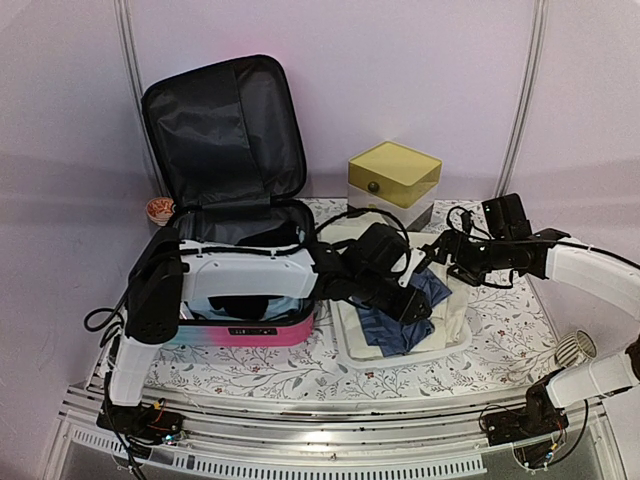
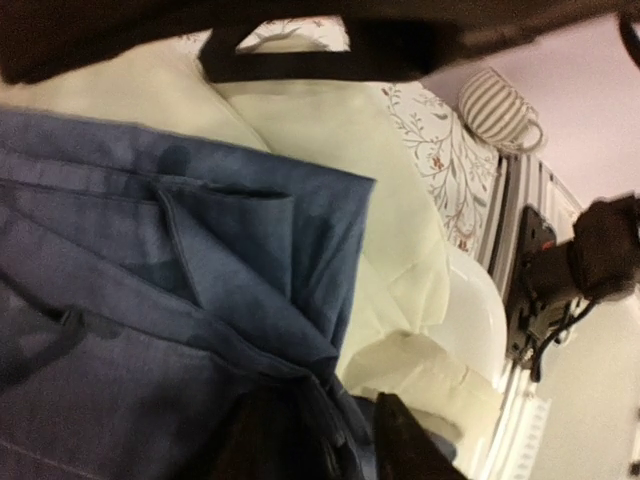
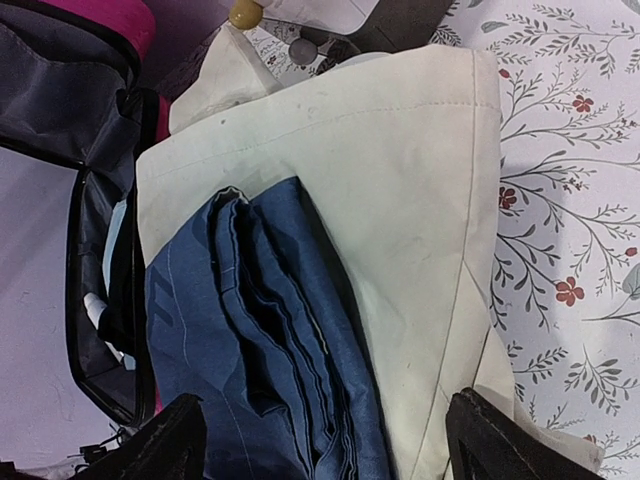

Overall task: Open, take out, and arrange the luggage
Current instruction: Place the clothes in the bin, then adjust the clothes in the bin.

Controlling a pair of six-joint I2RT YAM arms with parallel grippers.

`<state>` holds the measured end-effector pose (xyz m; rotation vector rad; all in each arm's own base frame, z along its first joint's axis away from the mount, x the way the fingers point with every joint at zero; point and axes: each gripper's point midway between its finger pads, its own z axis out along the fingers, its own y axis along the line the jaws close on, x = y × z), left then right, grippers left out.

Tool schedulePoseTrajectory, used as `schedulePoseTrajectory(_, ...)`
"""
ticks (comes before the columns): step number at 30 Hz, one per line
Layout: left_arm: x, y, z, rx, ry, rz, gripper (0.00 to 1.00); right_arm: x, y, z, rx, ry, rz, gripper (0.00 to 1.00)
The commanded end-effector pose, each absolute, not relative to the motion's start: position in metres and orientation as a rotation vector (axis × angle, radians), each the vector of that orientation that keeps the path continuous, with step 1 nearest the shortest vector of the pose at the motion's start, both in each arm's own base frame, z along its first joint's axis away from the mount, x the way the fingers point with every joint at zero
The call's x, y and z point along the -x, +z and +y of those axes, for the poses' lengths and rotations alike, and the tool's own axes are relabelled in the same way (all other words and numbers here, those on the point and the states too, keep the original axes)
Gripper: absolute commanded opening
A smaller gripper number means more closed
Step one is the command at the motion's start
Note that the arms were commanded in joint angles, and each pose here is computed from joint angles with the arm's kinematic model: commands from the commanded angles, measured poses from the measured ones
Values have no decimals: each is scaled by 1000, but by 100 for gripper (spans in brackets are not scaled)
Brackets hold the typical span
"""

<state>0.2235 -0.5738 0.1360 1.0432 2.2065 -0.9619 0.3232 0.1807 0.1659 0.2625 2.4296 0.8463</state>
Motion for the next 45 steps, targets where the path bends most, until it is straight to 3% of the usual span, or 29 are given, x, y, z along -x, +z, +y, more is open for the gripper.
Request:
schedulePoseTrajectory(1, -216, 167, -572, -1028, -975, 2135, 54, -322, 185, 178, -223, 850, 2383, 85)
schedulePoseTrajectory(8, -216, 212, -546, -978, -941, 2066, 87, -319, 216, 188, -120, 934, 2290, 85)
schedulePoseTrajectory(15, -228, 251, -495, -883, -800, 2037, 96, -309, 235, 207, 9, 1087, 2210, 81)
schedulePoseTrajectory(22, -256, 264, -422, -743, -679, 2080, 98, -301, 261, 234, 124, 1246, 2087, 72)
schedulePoseTrajectory(25, -270, 266, -385, -665, -638, 2098, 98, -295, 269, 258, 190, 1302, 2052, 63)
schedulePoseTrajectory(26, -274, 267, -373, -639, -637, 2101, 98, -294, 270, 266, 211, 1322, 2044, 57)
schedulePoseTrajectory(28, -285, 267, -349, -581, -630, 2116, 98, -292, 273, 284, 246, 1362, 2027, 30)
schedulePoseTrajectory(29, -288, 266, -338, -561, -627, 2125, 98, -292, 272, 292, 255, 1381, 2024, 12)
schedulePoseTrajectory(30, -291, 266, -328, -539, -623, 2133, 98, -292, 271, 301, 267, 1395, 2027, 4)
schedulePoseTrajectory(39, -306, 251, -265, -409, -498, 2201, 98, -301, 243, 355, 287, 1527, 2029, 2)
schedulePoseTrajectory(45, -314, 230, -233, -333, -434, 2258, 98, -325, 194, 366, 219, 1510, 2107, 2)
